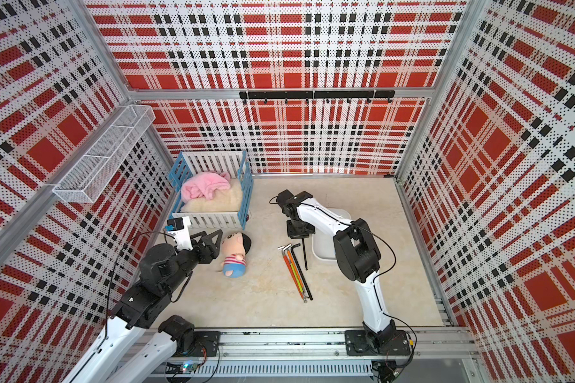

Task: Put the hex key on the desktop into the storage box
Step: Pick up the Allen key from the center of the board, then place the Allen key in the storage box.

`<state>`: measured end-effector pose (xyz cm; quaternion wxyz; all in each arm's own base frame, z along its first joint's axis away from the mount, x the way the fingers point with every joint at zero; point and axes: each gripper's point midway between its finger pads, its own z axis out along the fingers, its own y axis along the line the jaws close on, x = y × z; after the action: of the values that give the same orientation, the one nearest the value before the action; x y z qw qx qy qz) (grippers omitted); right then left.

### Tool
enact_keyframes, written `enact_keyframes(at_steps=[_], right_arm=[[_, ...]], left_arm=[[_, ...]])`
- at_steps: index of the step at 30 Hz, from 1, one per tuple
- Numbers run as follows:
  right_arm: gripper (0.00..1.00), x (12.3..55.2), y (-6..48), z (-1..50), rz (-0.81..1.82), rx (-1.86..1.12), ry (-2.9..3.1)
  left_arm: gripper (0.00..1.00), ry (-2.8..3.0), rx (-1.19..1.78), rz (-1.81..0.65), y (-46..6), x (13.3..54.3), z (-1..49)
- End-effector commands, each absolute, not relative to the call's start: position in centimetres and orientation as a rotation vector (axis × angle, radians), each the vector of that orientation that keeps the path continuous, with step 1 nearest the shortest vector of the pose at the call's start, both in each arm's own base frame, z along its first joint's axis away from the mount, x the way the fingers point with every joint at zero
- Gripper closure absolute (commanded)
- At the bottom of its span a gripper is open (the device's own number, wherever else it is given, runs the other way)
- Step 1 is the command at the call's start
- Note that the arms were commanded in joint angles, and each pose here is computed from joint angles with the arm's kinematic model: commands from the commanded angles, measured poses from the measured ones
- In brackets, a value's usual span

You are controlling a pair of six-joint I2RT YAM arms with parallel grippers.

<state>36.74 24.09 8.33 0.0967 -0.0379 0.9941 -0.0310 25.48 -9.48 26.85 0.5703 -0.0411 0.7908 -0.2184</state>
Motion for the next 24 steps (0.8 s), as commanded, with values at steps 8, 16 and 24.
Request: enact_keyframes(at_steps=[8, 16, 24], right_arm=[[1.0, 38.2, 19.5, 15.5, -0.027, 0.031, 2.842], [1.0, 39.6, 12.4, 15.3, -0.025, 0.135, 2.846], [1.0, 41.3, 9.6, 12.3, -0.037, 0.136, 2.902]], left_arm=[[0.29, 1.865, -0.073, -0.522, -9.9, 25.5, 26.7], [0.27, 1.853, -0.003, -0.562, -11.0, 25.2, 26.9], [0.27, 1.787, 0.127, -0.632, -12.5, 24.1, 27.9]])
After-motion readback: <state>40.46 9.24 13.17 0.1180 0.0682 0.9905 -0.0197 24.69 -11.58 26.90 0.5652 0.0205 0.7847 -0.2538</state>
